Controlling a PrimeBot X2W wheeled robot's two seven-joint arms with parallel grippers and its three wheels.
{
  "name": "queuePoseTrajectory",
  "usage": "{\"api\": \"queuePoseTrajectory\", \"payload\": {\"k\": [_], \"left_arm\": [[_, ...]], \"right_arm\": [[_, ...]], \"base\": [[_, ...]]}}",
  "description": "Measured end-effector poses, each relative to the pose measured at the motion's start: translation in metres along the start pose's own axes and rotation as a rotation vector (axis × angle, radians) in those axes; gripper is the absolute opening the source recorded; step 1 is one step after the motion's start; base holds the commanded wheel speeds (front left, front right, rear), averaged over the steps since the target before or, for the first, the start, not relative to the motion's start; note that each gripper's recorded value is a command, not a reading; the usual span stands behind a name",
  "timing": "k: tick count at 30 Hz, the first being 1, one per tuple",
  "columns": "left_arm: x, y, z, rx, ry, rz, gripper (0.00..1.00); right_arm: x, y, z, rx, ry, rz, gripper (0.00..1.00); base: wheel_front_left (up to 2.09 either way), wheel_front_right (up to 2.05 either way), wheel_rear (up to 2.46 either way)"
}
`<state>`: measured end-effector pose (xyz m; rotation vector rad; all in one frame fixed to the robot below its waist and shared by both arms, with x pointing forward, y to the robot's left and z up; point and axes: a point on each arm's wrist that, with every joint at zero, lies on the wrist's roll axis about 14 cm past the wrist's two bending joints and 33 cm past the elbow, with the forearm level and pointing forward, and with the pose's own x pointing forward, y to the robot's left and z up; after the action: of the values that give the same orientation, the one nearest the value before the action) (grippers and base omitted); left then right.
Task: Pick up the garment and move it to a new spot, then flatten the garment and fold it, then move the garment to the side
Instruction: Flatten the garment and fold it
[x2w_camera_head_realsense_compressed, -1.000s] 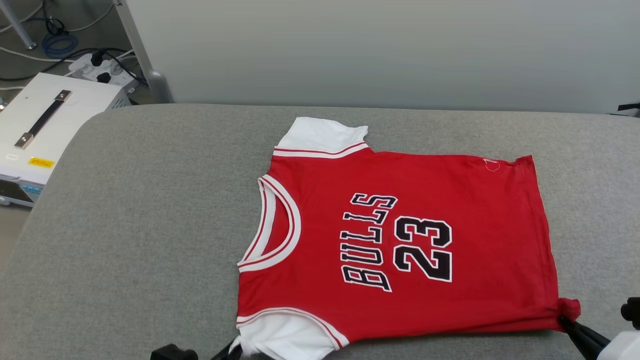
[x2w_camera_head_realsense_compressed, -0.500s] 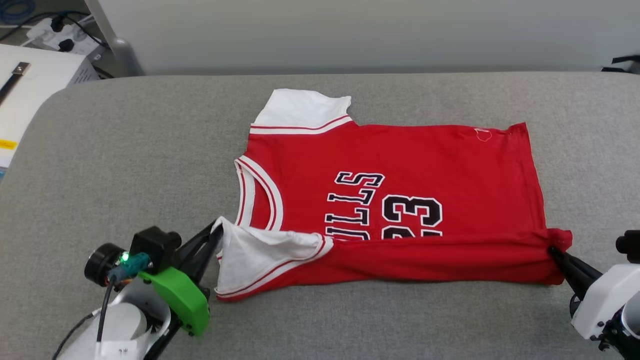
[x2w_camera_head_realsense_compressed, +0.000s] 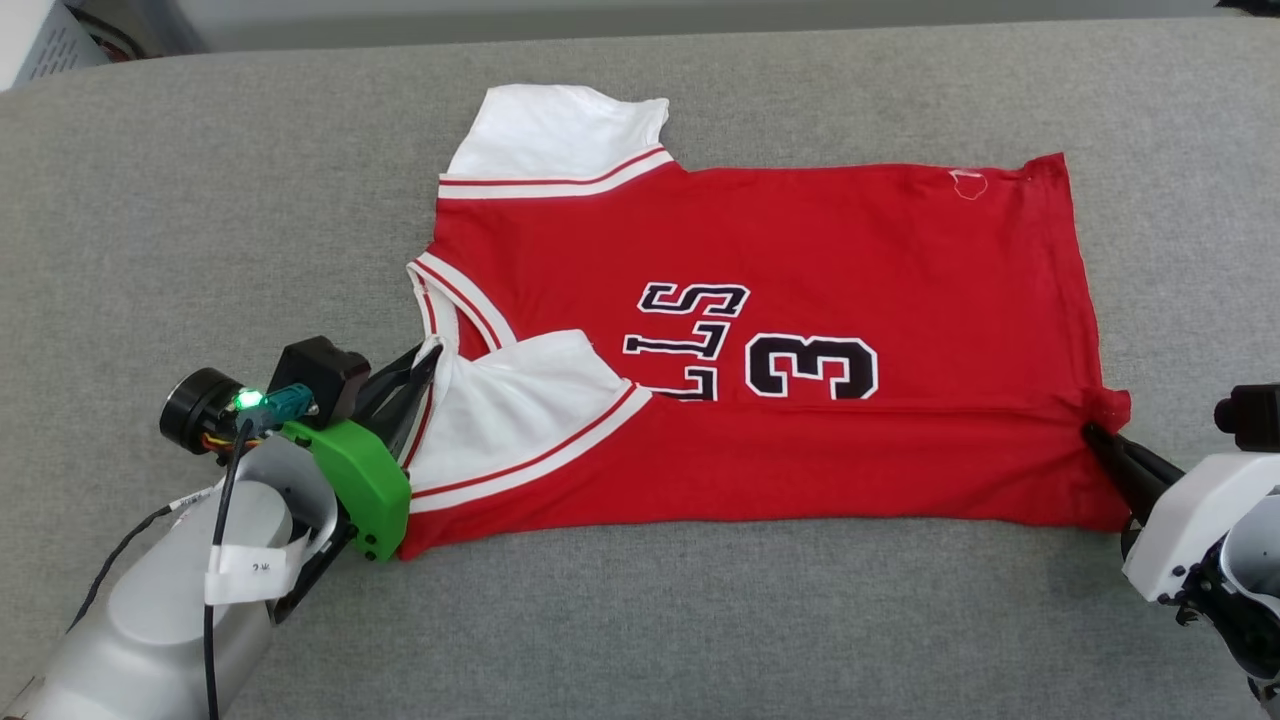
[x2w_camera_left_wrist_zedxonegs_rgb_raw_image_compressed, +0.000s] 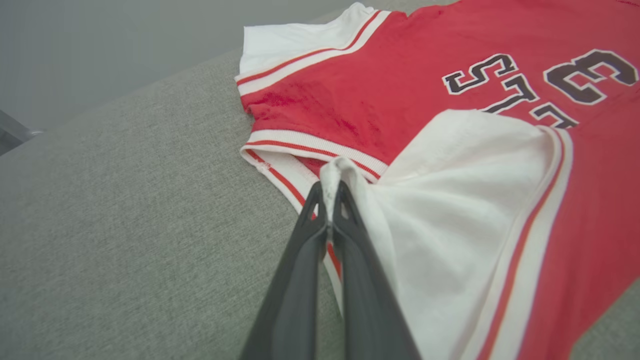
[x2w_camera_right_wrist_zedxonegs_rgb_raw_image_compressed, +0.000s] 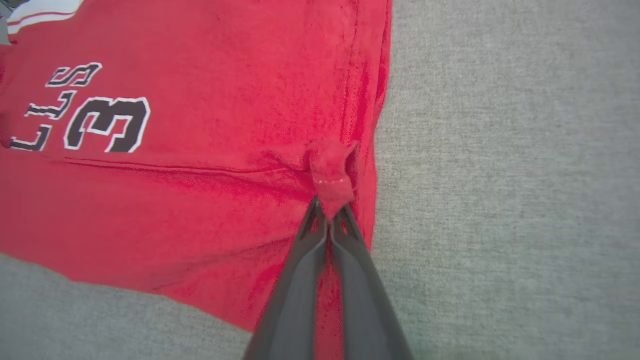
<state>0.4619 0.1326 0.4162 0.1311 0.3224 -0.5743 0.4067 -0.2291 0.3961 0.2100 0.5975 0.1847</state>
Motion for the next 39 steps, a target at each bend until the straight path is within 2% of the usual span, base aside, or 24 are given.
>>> {"api": "queuePoseTrajectory", "payload": {"k": [6, 11, 12, 13, 14, 27, 32, 39], "left_arm": [[0.009, 0.001, -0.044, -0.019, 0.126, -0.016, 0.0], [0.012, 0.003, -0.051, -0.036, 0.146, -0.015, 0.0], [0.012, 0.002, -0.051, -0.035, 0.143, -0.014, 0.16], [0.011, 0.003, -0.05, -0.03, 0.143, -0.012, 0.53], [0.011, 0.004, -0.047, -0.029, 0.138, -0.009, 1.0], [-0.028, 0.039, 0.022, 0.012, 0.041, 0.064, 1.0], [-0.04, 0.027, 0.037, -0.081, 0.163, 0.025, 1.0], [-0.061, 0.007, 0.022, -0.188, 0.435, -0.038, 1.0]], "right_arm": [[0.013, -0.005, -0.016, 0.0, 0.056, -0.015, 0.0], [0.016, -0.005, -0.016, 0.002, 0.043, -0.016, 0.0], [0.016, -0.005, -0.015, 0.005, 0.034, -0.017, 0.0], [0.016, -0.004, -0.013, 0.005, 0.024, -0.018, 0.33], [0.015, -0.004, -0.01, 0.004, 0.008, -0.018, 1.0], [-0.024, 0.009, 0.063, -0.063, -0.275, 0.002, 1.0], [-0.032, 0.024, 0.073, -0.075, -0.306, 0.025, 1.0], [-0.034, 0.041, 0.08, -0.079, -0.318, 0.054, 1.0]], "base": [[0.0, 0.0, 0.0], [0.0, 0.0, 0.0], [0.0, 0.0, 0.0], [0.0, 0.0, 0.0], [0.0, 0.0, 0.0], [0.0, 0.0, 0.0], [0.0, 0.0, 0.0], [0.0, 0.0, 0.0]]}}
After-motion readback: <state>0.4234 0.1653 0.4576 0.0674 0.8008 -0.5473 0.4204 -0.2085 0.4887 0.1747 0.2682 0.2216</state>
